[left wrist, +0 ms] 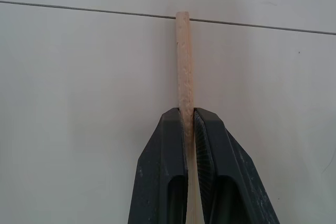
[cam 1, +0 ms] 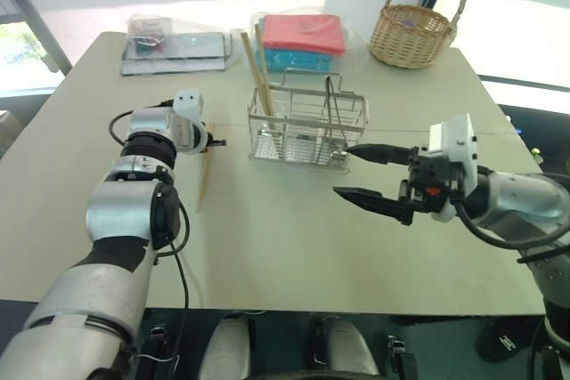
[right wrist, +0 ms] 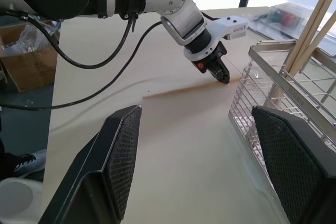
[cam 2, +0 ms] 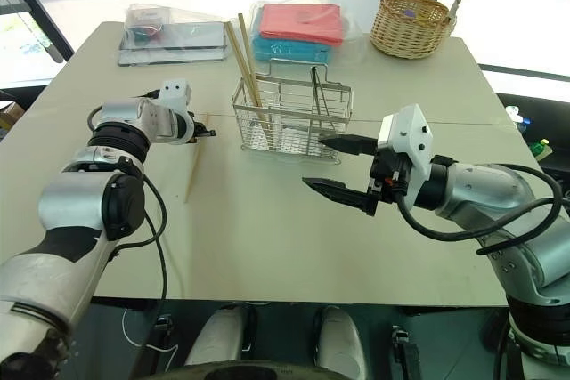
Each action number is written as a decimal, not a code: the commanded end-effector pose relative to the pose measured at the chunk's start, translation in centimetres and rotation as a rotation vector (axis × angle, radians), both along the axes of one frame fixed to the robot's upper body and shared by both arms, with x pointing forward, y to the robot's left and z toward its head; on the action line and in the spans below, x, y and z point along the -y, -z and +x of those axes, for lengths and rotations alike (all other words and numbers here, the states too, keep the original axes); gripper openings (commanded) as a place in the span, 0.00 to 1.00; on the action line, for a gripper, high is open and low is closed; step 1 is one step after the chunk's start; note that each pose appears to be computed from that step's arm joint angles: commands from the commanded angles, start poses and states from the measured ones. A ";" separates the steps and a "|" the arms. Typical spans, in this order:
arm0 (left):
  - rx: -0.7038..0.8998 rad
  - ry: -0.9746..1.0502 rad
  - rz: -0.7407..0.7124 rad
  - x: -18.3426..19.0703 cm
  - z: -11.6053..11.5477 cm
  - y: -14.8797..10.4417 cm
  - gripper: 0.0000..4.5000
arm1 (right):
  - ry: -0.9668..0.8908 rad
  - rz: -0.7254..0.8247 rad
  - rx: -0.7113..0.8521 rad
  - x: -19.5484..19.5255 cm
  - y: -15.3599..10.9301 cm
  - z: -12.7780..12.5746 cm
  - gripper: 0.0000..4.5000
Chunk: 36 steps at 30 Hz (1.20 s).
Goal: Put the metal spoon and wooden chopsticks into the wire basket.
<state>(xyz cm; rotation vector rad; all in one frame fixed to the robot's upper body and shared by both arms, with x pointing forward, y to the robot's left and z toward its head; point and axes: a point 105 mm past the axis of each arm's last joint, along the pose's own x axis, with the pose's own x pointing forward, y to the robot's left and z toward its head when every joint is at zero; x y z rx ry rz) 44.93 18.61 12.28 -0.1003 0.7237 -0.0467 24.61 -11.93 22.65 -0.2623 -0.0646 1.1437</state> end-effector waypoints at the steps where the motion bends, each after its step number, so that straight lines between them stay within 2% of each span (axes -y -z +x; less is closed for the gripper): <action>1: -0.010 -0.035 -0.005 -0.9 -0.2 0.1 0.01 | -0.009 0.012 0.072 0.0 -1.3 -0.2 0.78; 3: 0.023 -0.075 -0.001 -2.1 0.0 -0.6 0.01 | -0.009 0.013 0.071 0.0 -1.3 -0.2 0.78; 7: 0.178 -0.203 -0.001 -5.8 0.8 -4.2 0.01 | -0.012 0.012 0.071 0.1 -1.2 -0.2 0.78; 11: 0.481 -0.378 0.007 -10.6 1.2 -10.7 0.01 | -0.012 0.022 0.072 0.2 -1.6 -0.1 0.78; 14: 0.739 -0.423 0.003 -12.4 0.8 -16.2 0.01 | -0.006 0.025 0.067 0.4 -1.7 0.1 0.78; 17: 1.013 -0.377 -0.073 -12.2 -0.4 -21.8 0.01 | -0.012 0.025 0.061 0.3 -2.0 0.1 0.78; 20: 1.290 -0.222 -0.185 -9.7 -2.6 -27.4 0.01 | -0.014 0.023 0.053 0.4 -2.2 0.1 0.78; 24: 1.445 0.002 -0.364 -5.0 -5.1 -31.9 0.01 | -0.008 0.013 0.047 0.5 -2.3 0.1 0.78; 27: 1.464 0.181 -0.405 -0.8 -6.1 -33.1 0.01 | -0.002 0.009 0.045 0.7 -2.4 0.0 0.78; 30: 1.449 0.296 -0.387 2.4 -6.4 -32.4 0.01 | 0.006 0.008 0.043 0.7 -2.4 -0.1 0.78; 36: 1.325 0.428 -0.380 7.7 -5.0 -27.8 0.01 | 0.032 0.018 0.042 0.7 -2.2 -0.2 0.78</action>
